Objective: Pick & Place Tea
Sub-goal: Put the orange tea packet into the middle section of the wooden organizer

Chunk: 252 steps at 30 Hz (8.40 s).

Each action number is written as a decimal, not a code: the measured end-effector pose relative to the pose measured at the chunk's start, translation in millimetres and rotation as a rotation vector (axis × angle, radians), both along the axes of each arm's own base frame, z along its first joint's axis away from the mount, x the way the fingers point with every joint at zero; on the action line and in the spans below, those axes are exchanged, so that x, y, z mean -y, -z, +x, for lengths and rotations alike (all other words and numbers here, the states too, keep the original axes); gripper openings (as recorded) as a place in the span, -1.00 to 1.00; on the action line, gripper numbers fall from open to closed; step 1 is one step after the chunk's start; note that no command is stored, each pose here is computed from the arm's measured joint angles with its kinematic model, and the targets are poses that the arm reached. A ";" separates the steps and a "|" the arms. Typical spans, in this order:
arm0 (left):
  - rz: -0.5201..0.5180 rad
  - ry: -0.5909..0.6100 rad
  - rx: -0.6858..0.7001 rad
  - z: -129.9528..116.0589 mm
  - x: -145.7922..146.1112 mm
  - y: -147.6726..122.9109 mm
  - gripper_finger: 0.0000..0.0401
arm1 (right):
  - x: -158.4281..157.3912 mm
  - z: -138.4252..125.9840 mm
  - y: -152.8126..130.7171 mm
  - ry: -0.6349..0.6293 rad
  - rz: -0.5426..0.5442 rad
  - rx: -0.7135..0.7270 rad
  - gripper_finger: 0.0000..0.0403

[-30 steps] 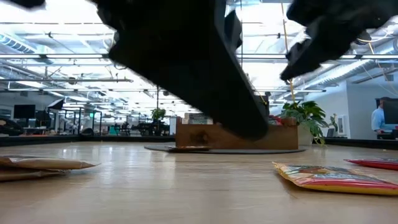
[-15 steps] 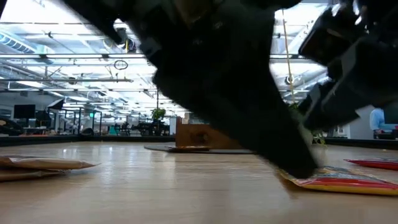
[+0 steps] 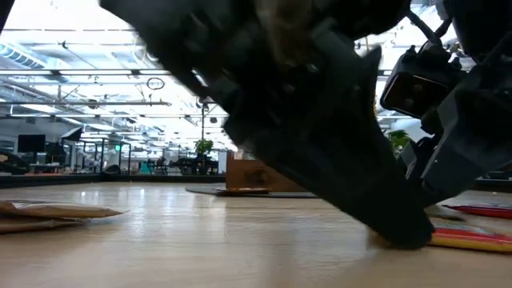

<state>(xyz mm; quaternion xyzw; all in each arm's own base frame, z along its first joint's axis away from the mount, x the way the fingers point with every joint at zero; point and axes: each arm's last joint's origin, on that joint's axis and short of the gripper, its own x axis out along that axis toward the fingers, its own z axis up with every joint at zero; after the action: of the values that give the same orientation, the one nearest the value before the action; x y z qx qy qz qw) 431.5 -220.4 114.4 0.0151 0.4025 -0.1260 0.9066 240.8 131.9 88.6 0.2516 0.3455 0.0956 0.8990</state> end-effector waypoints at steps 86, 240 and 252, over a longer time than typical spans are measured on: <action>0.727 0.196 0.087 -28.5 20.9 -12.8 0.29 | -24.9 22.5 -15.3 -0.077 -0.028 -0.260 -0.34; 0.559 -0.690 0.435 -237.4 -49.7 -55.6 -0.92 | 171.7 69.1 -165.7 -0.068 -0.685 -0.362 -1.00; 0.652 -0.575 0.387 -221.9 -50.6 -58.1 -0.95 | 184.6 76.3 -134.1 -0.107 -0.660 -0.513 -1.00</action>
<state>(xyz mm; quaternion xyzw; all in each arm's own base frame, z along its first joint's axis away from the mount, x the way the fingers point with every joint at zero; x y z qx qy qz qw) 209.7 -169.8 172.5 0.2100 0.2327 0.2681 0.9110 317.1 -52.8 222.7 -0.0526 0.5829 -0.0393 0.8099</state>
